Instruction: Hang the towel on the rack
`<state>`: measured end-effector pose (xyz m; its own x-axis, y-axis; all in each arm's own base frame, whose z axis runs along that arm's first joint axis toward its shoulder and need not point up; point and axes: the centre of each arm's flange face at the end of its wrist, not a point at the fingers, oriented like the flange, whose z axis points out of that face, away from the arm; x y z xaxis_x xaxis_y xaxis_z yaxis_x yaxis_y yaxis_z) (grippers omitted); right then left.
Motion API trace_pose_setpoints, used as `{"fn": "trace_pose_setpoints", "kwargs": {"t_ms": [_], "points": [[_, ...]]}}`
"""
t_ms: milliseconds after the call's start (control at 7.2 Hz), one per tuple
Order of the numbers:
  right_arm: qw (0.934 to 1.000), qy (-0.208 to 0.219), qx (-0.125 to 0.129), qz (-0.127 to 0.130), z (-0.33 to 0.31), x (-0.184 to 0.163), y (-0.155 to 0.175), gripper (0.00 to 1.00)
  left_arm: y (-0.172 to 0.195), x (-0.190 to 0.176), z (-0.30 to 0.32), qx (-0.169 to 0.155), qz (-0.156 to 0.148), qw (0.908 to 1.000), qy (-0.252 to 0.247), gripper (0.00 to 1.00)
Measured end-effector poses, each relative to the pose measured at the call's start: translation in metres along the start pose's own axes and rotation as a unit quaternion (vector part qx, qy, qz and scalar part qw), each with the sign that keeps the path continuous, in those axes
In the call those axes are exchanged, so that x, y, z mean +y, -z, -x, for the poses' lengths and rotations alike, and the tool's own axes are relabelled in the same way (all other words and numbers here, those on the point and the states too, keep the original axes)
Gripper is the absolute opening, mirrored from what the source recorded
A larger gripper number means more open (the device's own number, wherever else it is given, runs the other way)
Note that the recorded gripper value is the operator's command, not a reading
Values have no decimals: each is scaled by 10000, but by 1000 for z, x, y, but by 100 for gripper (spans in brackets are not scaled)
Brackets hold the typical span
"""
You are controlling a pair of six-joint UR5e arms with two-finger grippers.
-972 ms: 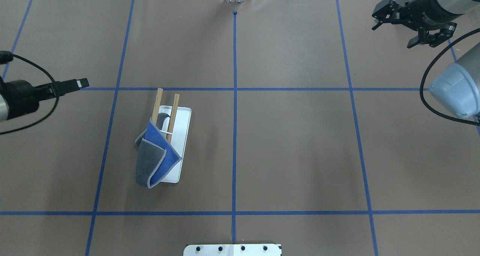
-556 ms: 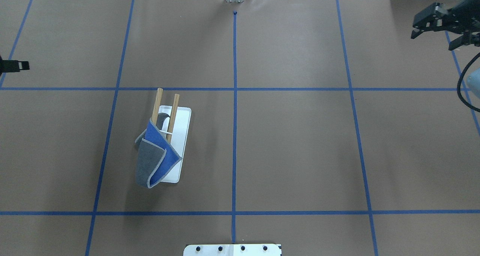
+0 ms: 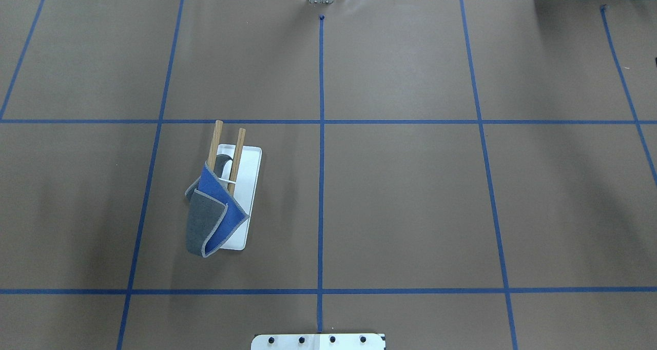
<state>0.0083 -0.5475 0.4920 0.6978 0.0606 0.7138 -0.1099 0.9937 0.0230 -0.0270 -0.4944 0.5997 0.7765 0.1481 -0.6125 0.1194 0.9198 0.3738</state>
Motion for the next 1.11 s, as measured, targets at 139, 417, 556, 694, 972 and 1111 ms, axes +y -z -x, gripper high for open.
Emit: {"fn": "trace_pose_setpoints", "kwargs": {"t_ms": [139,417,556,694,972,1111], "points": [[9996,236,-45,151,-36,1,-11,100,1,5,14,123,424,9988,234,98],[9971,606,-70,448,-86,8,-42,100,-3,14,27,331,1016,9920,666,98],[9964,668,-76,509,-101,12,-54,100,-7,20,30,455,1171,9900,646,98],[9962,681,-80,535,-111,14,-64,100,-9,24,32,545,1240,9893,545,98],[9962,665,-92,548,-119,15,-71,100,-10,23,32,594,1243,9894,456,98],[9962,661,-115,550,-118,16,-72,100,-9,21,31,601,1222,9898,429,98]]}}
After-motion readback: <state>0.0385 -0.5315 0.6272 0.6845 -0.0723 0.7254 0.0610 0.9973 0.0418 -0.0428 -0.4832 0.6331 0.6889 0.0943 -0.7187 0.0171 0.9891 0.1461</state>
